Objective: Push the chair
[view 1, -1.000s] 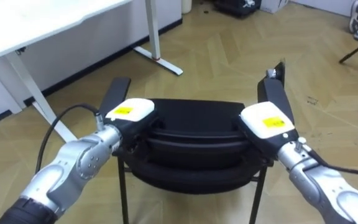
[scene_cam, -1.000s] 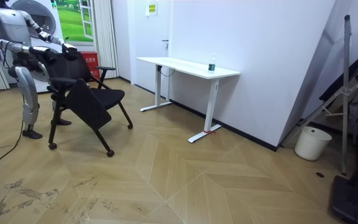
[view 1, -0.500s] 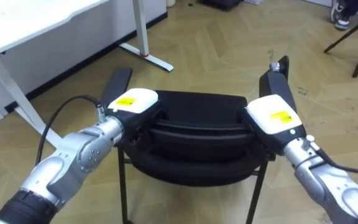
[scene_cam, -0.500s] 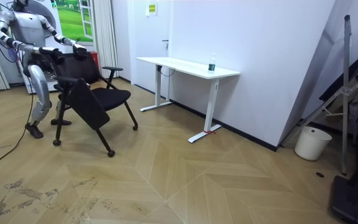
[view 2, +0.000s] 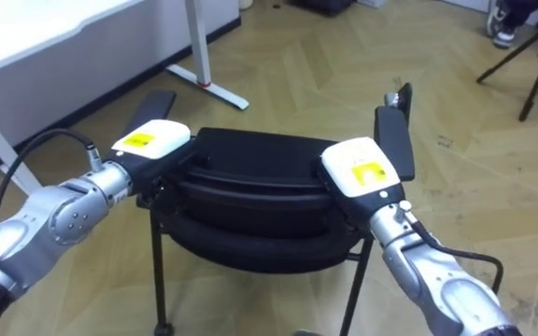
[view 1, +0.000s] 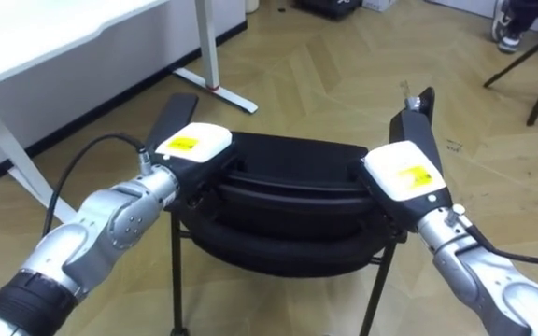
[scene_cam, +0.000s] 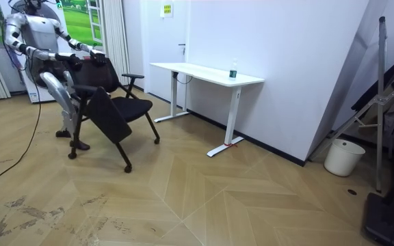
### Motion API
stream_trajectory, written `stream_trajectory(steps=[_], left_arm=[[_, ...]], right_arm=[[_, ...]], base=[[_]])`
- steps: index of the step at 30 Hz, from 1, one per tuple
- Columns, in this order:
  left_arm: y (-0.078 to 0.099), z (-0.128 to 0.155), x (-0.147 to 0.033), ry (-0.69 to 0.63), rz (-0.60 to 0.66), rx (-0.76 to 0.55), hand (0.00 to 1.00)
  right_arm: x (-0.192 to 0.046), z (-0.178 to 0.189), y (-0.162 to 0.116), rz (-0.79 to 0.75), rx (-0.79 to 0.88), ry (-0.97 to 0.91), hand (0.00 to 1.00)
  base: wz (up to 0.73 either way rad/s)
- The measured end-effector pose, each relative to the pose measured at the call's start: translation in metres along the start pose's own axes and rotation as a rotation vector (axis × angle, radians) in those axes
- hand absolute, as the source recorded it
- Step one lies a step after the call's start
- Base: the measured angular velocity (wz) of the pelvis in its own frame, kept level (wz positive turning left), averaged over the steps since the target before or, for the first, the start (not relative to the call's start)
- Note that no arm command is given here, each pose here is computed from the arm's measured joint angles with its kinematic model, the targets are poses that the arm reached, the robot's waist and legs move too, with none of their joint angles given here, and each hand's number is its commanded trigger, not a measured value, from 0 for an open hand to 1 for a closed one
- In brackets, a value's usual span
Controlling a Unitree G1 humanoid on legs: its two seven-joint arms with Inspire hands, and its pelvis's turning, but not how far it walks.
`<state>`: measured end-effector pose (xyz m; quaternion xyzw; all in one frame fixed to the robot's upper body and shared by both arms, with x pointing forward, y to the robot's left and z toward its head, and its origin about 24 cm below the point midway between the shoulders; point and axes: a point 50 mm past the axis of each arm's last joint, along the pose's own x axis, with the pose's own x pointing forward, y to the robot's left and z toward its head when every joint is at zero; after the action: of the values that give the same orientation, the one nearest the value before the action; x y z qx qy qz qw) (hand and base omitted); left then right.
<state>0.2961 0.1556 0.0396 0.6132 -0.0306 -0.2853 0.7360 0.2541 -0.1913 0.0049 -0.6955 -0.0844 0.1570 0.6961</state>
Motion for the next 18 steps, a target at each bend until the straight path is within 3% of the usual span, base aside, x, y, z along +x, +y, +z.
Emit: stream_trajectory(steps=[3,8,11,18], left_arm=[[0.001,0.0,0.0,0.002,0.012,0.005,1.0],[-0.017,-0.001,-0.003,0.033,0.002,-0.045,1.0],[-0.016,0.002,-0.001,0.026,0.031,-0.048,1.0],[-0.028,0.008,0.0,0.015,0.016,-0.065,1.0]], right_arm=[[0.001,0.0,-0.002,-0.002,-0.003,0.006,1.0],[-0.001,0.001,0.003,0.016,-0.036,-0.013,1.0],[0.001,-0.003,-0.001,0.008,-0.053,-0.014,1.0],[-0.008,-0.007,0.003,0.032,-0.053,-0.02,1.0]], base=[[0.16],[0.08],[0.11],[-0.1]])
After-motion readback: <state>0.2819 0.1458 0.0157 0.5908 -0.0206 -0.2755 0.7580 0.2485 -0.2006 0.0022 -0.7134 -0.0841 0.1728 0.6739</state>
